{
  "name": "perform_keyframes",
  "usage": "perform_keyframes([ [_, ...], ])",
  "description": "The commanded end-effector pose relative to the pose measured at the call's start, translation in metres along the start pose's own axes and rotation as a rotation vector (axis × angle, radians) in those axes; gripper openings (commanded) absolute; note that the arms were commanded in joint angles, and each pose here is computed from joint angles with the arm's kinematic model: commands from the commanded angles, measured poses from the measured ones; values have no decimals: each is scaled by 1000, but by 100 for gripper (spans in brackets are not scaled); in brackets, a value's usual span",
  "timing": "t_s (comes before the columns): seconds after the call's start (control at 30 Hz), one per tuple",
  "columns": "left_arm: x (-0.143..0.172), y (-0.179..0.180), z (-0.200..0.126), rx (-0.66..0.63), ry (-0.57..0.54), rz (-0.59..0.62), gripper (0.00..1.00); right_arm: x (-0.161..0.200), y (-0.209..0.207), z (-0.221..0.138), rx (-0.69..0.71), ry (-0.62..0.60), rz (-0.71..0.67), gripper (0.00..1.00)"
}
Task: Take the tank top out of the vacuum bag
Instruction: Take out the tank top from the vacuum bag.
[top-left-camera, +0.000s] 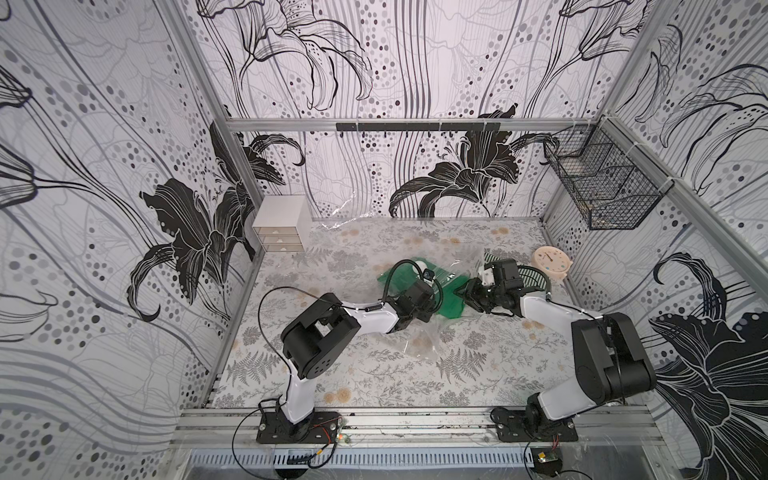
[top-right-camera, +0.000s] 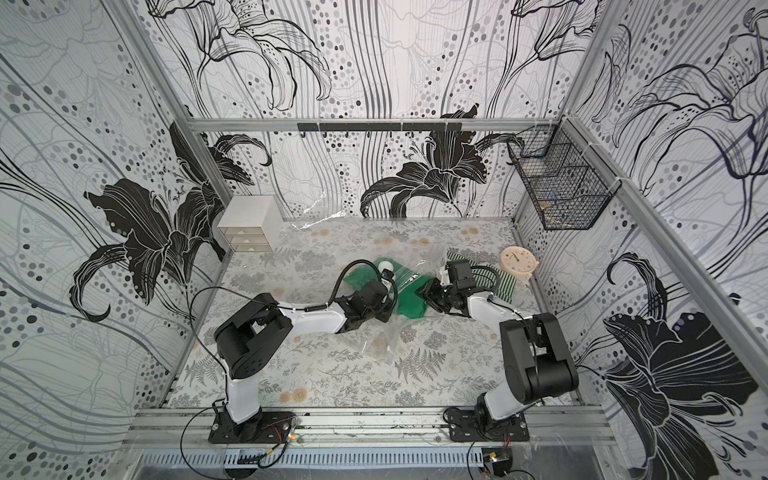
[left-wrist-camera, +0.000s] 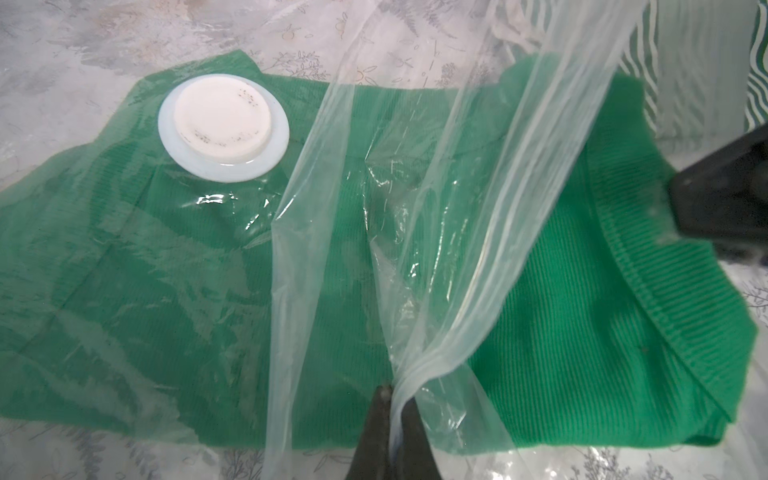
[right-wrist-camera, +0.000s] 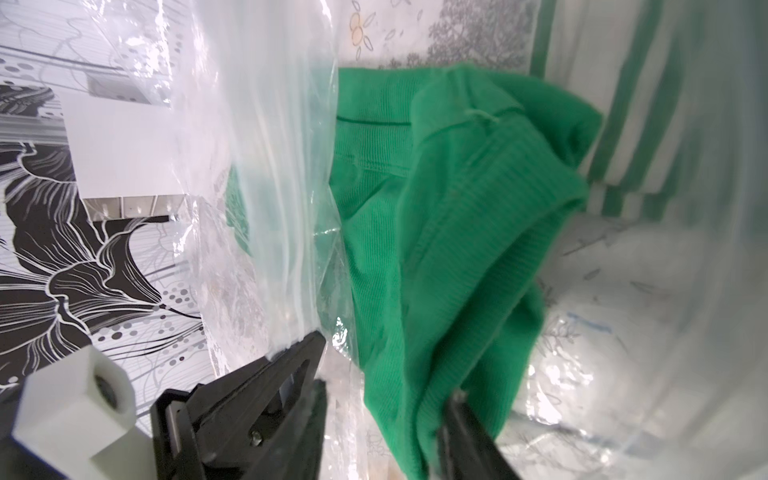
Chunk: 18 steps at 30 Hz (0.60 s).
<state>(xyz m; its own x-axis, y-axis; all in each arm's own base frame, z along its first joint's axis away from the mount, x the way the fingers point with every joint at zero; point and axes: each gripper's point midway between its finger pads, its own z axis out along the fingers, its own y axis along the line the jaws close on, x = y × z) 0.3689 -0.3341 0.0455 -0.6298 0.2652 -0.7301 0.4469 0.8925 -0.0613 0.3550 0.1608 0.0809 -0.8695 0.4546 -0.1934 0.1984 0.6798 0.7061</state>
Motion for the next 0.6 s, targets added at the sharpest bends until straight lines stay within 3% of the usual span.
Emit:
perform_keyframes([
  [0.0,0,-3,4,-2,5,10,0,5,6,5,-4,53,-17,49],
  [0.23,-3,-2,2,-9,-1,5,0,13,-20,14,107,96,-31,57],
  [0.33,-3,-2,2,-9,-1,-1,0,18,-37,13,183,109,-34,57],
  [0.57,-3,-2,3,-12,0,-4,0,31,-48,37,149,181,-9,50],
])
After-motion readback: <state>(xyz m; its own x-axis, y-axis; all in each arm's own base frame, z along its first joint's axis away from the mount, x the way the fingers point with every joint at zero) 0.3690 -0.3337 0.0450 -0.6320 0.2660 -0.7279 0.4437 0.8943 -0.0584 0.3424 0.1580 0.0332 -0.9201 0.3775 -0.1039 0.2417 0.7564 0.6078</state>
